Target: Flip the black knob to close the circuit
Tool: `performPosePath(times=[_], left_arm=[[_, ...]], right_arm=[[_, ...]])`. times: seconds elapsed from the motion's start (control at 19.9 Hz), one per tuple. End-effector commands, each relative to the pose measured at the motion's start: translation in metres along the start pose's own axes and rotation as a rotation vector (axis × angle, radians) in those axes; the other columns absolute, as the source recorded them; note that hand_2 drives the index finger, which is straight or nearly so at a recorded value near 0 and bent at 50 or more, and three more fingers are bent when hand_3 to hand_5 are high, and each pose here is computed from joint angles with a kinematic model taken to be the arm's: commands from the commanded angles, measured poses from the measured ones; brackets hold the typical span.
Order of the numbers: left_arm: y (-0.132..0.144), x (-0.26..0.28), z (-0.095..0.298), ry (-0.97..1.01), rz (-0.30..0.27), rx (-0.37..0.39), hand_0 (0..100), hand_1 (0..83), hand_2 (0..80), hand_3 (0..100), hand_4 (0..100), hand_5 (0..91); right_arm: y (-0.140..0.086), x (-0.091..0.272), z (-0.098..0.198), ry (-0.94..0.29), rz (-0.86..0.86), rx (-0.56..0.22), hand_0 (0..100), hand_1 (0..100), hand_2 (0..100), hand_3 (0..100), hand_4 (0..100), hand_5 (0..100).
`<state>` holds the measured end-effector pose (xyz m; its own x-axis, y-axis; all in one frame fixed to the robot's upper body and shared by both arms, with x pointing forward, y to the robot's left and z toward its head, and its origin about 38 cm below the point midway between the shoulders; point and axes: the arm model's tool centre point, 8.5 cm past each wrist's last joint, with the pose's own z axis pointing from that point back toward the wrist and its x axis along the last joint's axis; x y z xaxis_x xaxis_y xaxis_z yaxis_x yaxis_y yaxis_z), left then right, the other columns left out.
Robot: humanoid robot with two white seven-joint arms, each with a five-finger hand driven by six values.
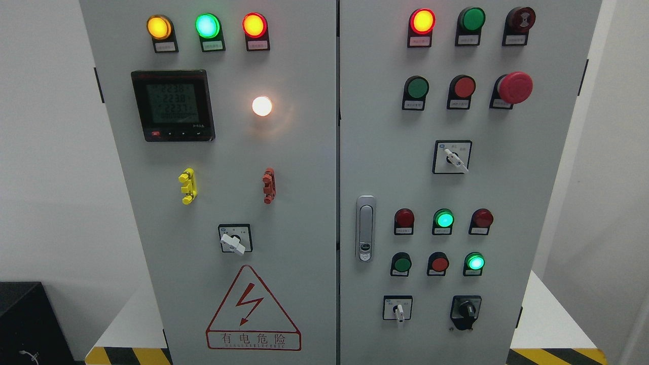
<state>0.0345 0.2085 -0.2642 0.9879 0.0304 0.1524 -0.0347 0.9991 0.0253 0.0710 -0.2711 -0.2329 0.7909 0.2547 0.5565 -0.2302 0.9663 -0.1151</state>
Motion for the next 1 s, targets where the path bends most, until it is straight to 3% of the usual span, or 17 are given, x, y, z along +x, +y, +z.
performPosePath(times=[0.0,0.1,0.15,0.55,0.95], left_arm=[[0.001,-0.012,0.001,0.016,0.001,0.001,12,55.6,0.0,0,0,0.0],[0.001,-0.012,0.001,0.016,0.001,0.001,12,55.6,0.0,0,0,0.0],[0.001,-0.012,0.001,0.016,0.001,0.001,12,55.6,0.0,0,0,0.0],[0.001,-0.012,0.001,0.016,0.001,0.001,12,55.6,0.0,0,0,0.0],[0.001,-0.012,0.001,0.016,0.001,0.001,12,55.6,0.0,0,0,0.0]], right_arm=[[-0.023,0.091,0.001,-0.301,0.274,-0.018,0,25,45,64,44,20],[-0.031,0.104,0.003,-0.338,0.364,-0.049,0,21,47,67,46,22],[-0.035,0.11,0.005,-0.355,0.408,-0.072,0,13,53,72,50,26],[-0.058,0.191,0.041,-0.582,0.685,-0.207,0,3,70,88,60,39],[-0.083,0.245,0.069,-0.678,0.878,-0.362,1,0,82,95,65,53]])
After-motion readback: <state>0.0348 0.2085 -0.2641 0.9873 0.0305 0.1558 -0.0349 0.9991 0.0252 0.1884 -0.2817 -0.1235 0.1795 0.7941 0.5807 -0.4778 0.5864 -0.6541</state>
